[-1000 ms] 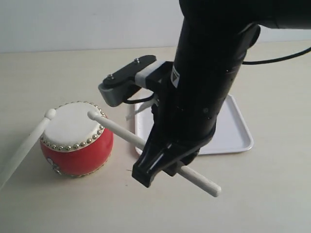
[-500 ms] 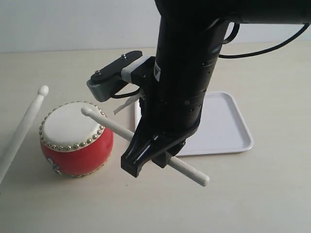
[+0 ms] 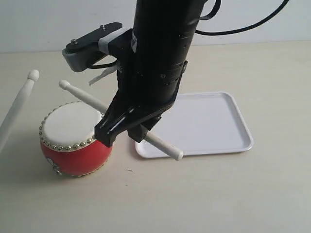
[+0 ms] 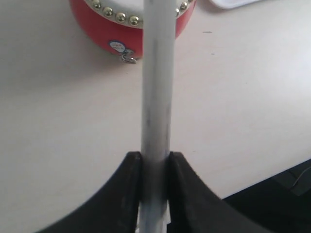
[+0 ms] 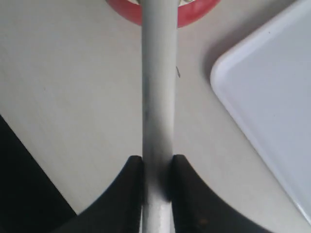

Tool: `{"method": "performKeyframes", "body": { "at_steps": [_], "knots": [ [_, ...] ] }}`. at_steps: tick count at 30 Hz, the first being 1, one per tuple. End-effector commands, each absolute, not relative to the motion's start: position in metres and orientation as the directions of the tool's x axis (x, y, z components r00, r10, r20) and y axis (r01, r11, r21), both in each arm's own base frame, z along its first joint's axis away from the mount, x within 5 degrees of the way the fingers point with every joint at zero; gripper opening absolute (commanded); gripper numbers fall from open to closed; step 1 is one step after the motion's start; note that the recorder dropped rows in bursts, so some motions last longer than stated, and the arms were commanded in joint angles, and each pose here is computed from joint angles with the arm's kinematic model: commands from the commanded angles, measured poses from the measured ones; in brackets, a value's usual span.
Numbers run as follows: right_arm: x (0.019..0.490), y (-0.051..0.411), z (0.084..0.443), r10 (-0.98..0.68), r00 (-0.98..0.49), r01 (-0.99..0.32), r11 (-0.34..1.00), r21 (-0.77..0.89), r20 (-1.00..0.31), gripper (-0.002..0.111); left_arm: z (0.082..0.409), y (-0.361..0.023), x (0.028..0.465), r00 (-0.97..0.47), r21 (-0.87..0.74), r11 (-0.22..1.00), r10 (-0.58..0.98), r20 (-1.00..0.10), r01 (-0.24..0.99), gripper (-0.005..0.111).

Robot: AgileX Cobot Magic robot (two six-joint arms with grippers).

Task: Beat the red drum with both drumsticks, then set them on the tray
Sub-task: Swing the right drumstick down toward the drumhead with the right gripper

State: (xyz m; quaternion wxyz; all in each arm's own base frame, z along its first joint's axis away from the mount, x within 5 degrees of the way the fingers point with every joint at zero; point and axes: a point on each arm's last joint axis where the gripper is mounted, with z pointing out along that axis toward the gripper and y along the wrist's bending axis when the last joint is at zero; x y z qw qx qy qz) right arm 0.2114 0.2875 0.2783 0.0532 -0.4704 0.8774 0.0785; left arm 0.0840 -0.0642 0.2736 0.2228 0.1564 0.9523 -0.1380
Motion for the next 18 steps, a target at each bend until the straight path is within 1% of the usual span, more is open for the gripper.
{"method": "performKeyframes", "body": {
  "at_steps": [1,3,5,7,11,14,18],
  "knots": [
    [0.22,0.3,0.231,-0.836,-0.547,-0.835,0.542,0.094,-0.038,0.0,0.276,-0.063,0.084,-0.85,-0.187,0.916,0.234,-0.472,0.356,0.0],
    [0.224,0.305,0.208,-0.844,-0.536,-0.839,0.535,0.104,0.021,0.0,0.276,-0.063,0.083,-0.852,-0.186,0.916,0.235,-0.469,0.355,0.0],
    [0.225,0.308,0.206,-0.842,-0.539,-0.836,0.537,0.114,0.022,0.0,0.275,-0.062,0.082,-0.855,-0.182,0.917,0.241,-0.459,0.356,0.0],
    [0.225,0.308,0.221,-0.842,-0.539,-0.839,0.533,0.11,-0.027,0.0,0.275,-0.062,0.082,-0.855,-0.179,0.916,0.246,-0.455,0.359,0.0],
    [0.226,0.3,0.273,-0.842,-0.511,-0.857,0.515,0.027,-0.174,0.0,0.274,-0.063,0.083,-0.855,-0.167,0.913,0.267,-0.444,0.372,0.0],
    [0.222,0.288,0.3,-0.831,-0.5,-0.856,0.516,-0.003,-0.243,0.0,0.268,-0.065,0.086,-0.878,-0.152,0.918,0.285,-0.385,0.365,0.0],
    [0.217,0.28,0.317,-0.822,-0.492,-0.855,0.518,-0.014,-0.287,0.0,0.262,-0.072,0.096,-0.903,-0.117,0.92,0.334,-0.269,0.375,0.0]
  ]
}}
